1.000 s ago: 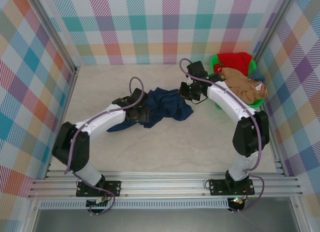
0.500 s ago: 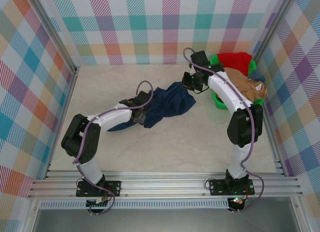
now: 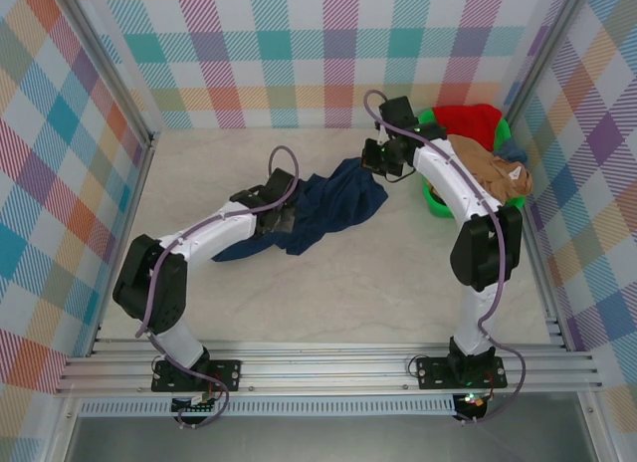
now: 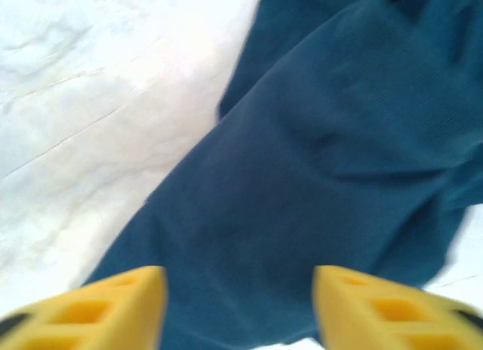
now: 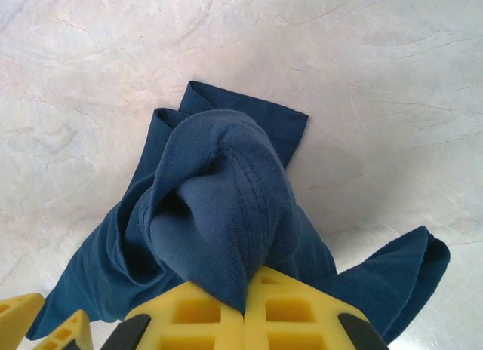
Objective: Fold and stack the t-shirts
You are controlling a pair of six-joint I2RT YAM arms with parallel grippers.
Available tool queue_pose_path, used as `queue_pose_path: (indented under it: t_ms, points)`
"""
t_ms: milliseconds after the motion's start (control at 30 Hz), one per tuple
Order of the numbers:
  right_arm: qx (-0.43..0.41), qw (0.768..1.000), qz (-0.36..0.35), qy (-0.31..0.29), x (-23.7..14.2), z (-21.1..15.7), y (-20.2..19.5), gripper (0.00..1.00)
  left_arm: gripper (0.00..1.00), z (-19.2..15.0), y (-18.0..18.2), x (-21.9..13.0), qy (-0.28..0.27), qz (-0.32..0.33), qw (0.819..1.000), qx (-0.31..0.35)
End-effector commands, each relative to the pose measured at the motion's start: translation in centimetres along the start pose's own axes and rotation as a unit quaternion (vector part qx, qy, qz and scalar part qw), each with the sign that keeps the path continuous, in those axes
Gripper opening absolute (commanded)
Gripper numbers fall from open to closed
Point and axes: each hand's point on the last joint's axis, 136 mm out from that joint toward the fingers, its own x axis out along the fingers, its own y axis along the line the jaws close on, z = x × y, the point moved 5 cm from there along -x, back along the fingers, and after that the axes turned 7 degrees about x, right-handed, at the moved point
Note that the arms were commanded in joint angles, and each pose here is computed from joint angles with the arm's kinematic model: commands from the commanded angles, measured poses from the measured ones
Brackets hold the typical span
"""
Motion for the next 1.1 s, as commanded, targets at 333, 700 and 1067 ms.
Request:
queue_pose_path:
  t_ms: [333,700,1067]
  points:
    - [-0.007,1.0,0.02,-0.011,-2.7,-0.3,0.2,0.0,0.82,3.7,-4.3,4.0,-0.009,-0.024,0.999,0.024]
    - [0.001,1.0,0.007,-0.029,-3.6,0.8,-0.9,0.0,0.01,5.6,-3.0,1.6,-0.055,0.045,0.997,0.024]
    - [-0.013,0.993,0.035,-0.11,-7.9,3.7,0.7,0.0,0.0,8.3,-1.4,-4.5,-0.096,0.043,0.994,-0.009]
